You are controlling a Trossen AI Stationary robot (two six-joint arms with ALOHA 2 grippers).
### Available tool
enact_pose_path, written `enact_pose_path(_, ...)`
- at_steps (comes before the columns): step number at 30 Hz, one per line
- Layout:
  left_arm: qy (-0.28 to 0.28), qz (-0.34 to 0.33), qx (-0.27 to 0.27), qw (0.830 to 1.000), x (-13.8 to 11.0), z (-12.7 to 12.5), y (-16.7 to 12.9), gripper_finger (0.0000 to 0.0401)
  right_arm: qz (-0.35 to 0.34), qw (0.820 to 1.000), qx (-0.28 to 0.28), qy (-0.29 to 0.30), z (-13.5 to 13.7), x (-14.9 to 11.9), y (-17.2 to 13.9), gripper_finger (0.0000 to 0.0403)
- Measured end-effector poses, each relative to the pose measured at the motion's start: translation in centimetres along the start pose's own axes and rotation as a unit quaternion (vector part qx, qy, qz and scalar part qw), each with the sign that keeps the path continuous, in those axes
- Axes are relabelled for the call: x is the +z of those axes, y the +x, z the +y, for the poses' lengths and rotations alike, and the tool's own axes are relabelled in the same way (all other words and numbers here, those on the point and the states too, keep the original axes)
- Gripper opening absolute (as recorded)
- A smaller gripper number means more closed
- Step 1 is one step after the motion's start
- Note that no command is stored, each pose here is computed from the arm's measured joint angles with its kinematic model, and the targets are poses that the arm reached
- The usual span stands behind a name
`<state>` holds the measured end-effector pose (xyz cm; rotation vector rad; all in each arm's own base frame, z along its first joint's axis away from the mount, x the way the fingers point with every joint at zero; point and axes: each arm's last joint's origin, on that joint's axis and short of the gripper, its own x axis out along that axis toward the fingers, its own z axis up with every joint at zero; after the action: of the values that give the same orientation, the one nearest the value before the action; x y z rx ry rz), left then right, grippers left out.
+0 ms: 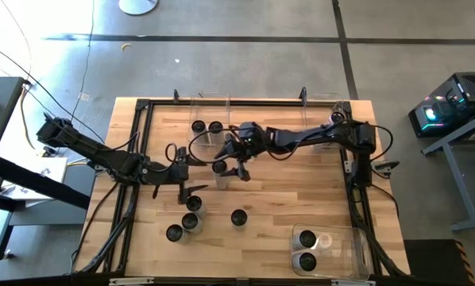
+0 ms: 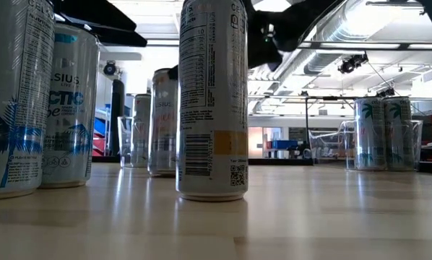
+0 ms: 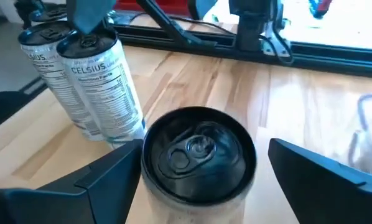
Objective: Sort soda cans
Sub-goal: Put the white/yellow soda can into the top left transparent bin
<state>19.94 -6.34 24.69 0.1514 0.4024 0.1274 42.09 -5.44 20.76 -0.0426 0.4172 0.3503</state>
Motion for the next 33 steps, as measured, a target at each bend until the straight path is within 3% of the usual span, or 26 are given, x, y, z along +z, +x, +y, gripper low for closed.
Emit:
enact_pose_path(6,0.016,0.001,0.000,1.000,0.0,0.0,0.1,0.0324,0.026,1.000,-0.002,0.008,0.8,1.3,-2.0,0.0342)
enact_pose_path(17,0.002,-0.023,0.002,1.000,0.5,0.0,0.2,0.0324,0.097,0.992,-0.084,-0.011,5.2,4.6,-6.7,0.0342)
enact_pose_path(24,-0.058,-0.029,0.062,0.996,0.5,0.8,2.0,0.0324,0.118,0.985,-0.127,0.021,9.9,3.3,-9.7,0.0342)
enact_pose_path(29,-0.054,-0.020,0.044,0.997,0.1,1.2,3.4,0.0324,0.075,0.972,-0.213,0.063,12.6,1.9,-11.7,0.0342)
enact_pose_path(33,-0.028,0.001,0.042,0.999,-0.5,1.3,4.6,0.0324,0.039,0.964,-0.249,0.087,14.2,0.0,-12.1,0.0342)
